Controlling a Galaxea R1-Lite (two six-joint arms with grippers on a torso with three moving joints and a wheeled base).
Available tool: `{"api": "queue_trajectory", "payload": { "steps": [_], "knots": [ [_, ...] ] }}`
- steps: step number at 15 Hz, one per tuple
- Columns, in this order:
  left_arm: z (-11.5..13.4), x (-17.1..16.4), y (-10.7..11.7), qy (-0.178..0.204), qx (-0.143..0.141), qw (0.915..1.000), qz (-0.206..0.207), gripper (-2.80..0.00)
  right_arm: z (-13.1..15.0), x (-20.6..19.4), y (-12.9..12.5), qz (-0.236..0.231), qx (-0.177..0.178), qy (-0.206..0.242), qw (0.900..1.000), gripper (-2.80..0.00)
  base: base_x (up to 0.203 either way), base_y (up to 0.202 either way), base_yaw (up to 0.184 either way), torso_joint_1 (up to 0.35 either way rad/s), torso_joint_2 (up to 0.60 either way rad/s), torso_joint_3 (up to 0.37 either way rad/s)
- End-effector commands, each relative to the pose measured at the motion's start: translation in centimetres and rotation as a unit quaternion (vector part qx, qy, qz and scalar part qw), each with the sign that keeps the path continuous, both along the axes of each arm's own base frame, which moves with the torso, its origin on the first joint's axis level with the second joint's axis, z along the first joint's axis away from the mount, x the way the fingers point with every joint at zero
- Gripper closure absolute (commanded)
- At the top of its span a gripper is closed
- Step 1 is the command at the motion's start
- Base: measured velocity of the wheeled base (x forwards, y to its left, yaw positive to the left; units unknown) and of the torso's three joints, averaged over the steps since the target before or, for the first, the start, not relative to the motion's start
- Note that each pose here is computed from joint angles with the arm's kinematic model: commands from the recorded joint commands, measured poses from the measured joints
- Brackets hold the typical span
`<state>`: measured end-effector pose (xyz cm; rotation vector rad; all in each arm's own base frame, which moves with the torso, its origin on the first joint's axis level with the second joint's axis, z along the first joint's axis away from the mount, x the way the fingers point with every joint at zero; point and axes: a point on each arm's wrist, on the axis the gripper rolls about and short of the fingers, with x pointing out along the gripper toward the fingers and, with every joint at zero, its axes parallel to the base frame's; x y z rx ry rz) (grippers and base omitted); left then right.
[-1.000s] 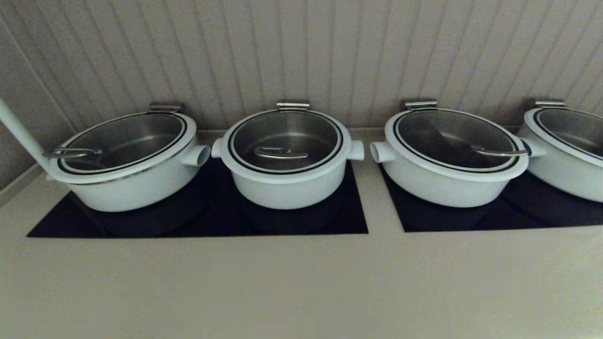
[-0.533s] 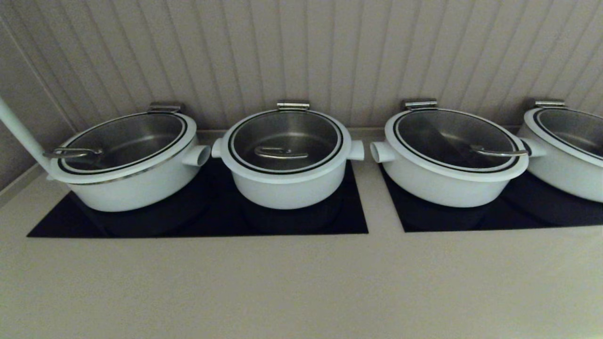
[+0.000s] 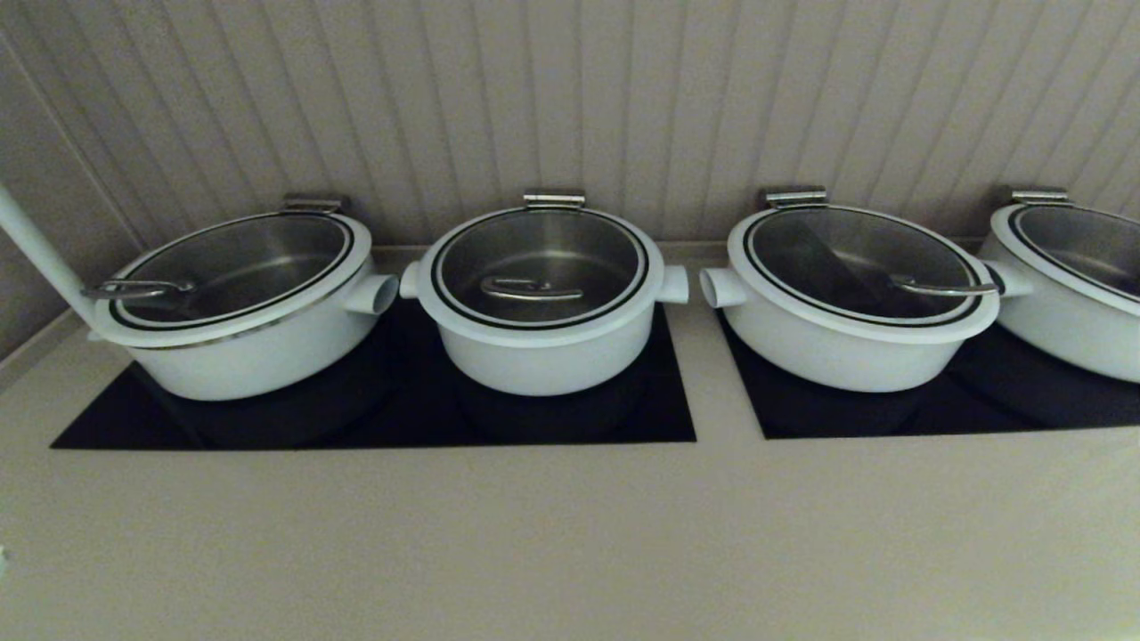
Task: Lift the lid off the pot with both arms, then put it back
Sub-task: Open the food pot lid a small opening with the left arm
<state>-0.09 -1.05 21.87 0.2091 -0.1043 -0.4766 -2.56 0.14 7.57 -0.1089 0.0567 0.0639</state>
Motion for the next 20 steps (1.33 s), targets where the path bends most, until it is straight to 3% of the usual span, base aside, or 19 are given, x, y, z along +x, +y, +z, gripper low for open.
{"api": "queue_trajectory", "payload": {
  "steps": [1, 8, 13, 17, 20],
  "knots": [
    [1.1, 5.0, -0.1, 0.063, 0.025, 0.9975, -0.020, 0.00, 0.0, 0.0, 0.0, 0.000, -0.001, 0.001, 1.000, 0.00, 0.000, 0.000, 0.000, 0.000, 0.00, 0.000],
    [0.2, 15.0, -2.4, 0.087, 0.105, 0.9848, -0.109, 0.00, 0.0, 0.0, 0.0, 0.000, -0.001, 0.001, 1.000, 0.00, 0.000, 0.000, 0.000, 0.000, 0.00, 0.000],
    [-0.2, 19.3, -5.9, 0.098, 0.135, 0.9703, -0.175, 0.00, 0.0, 0.0, 0.0, 0.000, -0.001, 0.001, 1.000, 0.00, 0.000, 0.000, 0.000, 0.000, 0.00, 0.000],
    [-0.4, 22.8, -7.6, 0.104, 0.155, 0.9664, -0.176, 0.00, 0.0, 0.0, 0.0, 0.000, -0.001, 0.001, 1.000, 0.00, 0.000, 0.000, 0.000, 0.000, 0.00, 0.000],
    [-0.9, 25.1, -8.5, 0.115, 0.171, 0.9678, -0.145, 0.00, 0.0, 0.0, 0.0, 0.000, -0.001, 0.001, 1.000, 0.00, 0.000, 0.000, 0.000, 0.000, 0.00, 0.000]
  ]
}}
